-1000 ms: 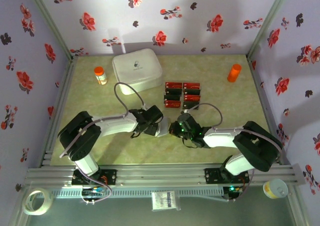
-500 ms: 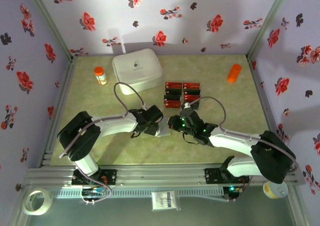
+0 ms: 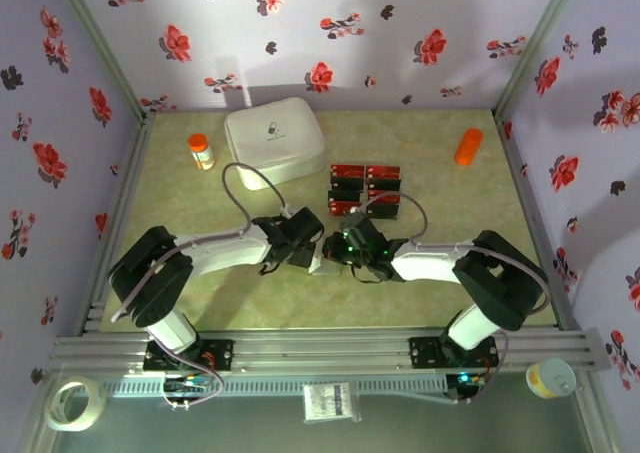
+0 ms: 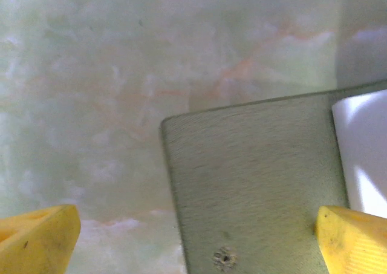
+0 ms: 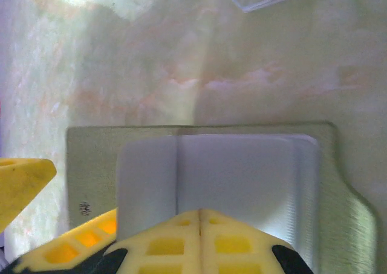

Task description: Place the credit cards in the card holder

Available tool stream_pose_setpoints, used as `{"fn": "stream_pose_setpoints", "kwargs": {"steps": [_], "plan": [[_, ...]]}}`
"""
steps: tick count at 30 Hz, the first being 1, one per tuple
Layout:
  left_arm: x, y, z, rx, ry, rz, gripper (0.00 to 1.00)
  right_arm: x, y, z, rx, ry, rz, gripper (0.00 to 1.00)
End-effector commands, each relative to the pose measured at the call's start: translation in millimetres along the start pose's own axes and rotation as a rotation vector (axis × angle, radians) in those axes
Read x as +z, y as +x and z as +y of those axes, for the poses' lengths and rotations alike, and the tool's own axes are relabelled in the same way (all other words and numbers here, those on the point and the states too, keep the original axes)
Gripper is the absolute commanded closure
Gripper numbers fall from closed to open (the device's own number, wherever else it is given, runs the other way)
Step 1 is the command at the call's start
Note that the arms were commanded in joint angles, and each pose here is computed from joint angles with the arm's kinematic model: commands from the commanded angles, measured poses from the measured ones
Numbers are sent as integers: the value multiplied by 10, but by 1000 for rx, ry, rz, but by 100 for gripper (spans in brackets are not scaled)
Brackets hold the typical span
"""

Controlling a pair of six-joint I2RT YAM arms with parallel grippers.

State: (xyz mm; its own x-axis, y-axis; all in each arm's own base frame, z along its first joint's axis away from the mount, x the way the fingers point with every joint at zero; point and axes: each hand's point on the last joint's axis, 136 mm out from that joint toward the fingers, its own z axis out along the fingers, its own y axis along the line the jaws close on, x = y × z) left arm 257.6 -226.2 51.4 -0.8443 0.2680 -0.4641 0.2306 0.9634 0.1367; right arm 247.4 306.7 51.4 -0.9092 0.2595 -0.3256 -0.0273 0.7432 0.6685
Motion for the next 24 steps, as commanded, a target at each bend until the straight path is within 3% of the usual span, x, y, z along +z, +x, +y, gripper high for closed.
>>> {"fn": "stream_pose_setpoints", "kwargs": {"steps": [1,11,24], "plan": [[-110,-139,201,-66,9,-50,0,33,-53,291,-20,-82,-4,100],[-143,-258,467,-257,100,-70,0,272,122,456,-32,-111,58,100],[-126,-278,381,-236,137,-46,0,451,296,299,3,-99,102,100]]}}
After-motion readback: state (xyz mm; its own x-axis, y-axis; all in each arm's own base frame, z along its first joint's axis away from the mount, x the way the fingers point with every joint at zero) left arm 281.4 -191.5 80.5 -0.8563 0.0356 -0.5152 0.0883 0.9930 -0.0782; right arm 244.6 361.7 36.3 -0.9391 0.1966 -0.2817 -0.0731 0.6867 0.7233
